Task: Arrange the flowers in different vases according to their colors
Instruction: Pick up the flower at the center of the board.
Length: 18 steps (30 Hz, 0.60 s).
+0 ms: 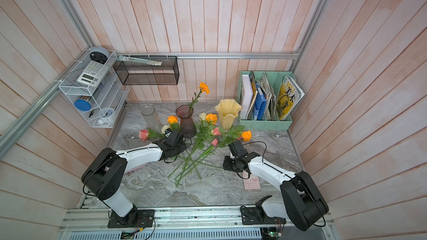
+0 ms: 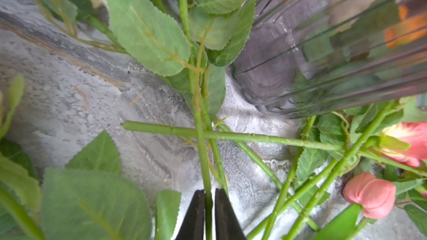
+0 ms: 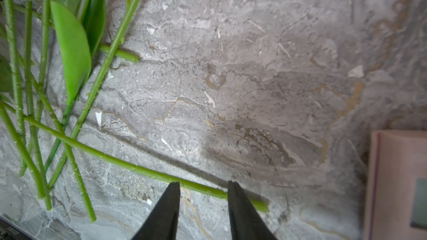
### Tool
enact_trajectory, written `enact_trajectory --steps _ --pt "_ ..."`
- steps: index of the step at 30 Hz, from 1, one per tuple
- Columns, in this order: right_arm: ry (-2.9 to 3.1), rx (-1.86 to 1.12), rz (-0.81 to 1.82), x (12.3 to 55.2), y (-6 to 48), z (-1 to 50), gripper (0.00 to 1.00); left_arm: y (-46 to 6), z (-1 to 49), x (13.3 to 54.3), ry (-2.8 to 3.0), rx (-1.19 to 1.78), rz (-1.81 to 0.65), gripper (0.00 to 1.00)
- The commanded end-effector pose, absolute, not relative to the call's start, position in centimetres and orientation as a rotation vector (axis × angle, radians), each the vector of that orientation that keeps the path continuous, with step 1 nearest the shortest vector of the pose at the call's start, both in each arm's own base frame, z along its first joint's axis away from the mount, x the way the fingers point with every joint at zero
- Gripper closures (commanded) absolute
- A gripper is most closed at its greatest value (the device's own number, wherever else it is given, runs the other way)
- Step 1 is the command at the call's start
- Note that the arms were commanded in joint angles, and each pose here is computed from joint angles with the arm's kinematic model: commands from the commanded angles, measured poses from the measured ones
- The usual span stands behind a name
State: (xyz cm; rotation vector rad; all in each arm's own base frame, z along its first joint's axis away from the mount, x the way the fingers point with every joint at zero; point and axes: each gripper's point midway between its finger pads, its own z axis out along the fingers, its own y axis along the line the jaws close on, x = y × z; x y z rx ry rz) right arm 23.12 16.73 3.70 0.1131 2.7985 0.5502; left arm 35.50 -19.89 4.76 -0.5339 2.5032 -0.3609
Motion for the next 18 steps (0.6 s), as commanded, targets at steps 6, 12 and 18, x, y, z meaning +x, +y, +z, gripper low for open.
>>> enact_trajectory --steps 6,12,18 --pt "2.8 0.121 0.55 22.9 16.5 3.7 0.6 -19.6 5.2 35.1 2.497 -0.522 -0.383 1.0" --pt "2.801 0.121 0.53 22.7 16.1 3.5 0.6 -19.3 9.5 34.4 2.416 -0.452 -0.394 1.0" --pt "2.798 0.119 0.535 22.9 16.3 3.4 0.6 -19.4 15.7 33.2 2.303 -0.279 -0.348 1.0"
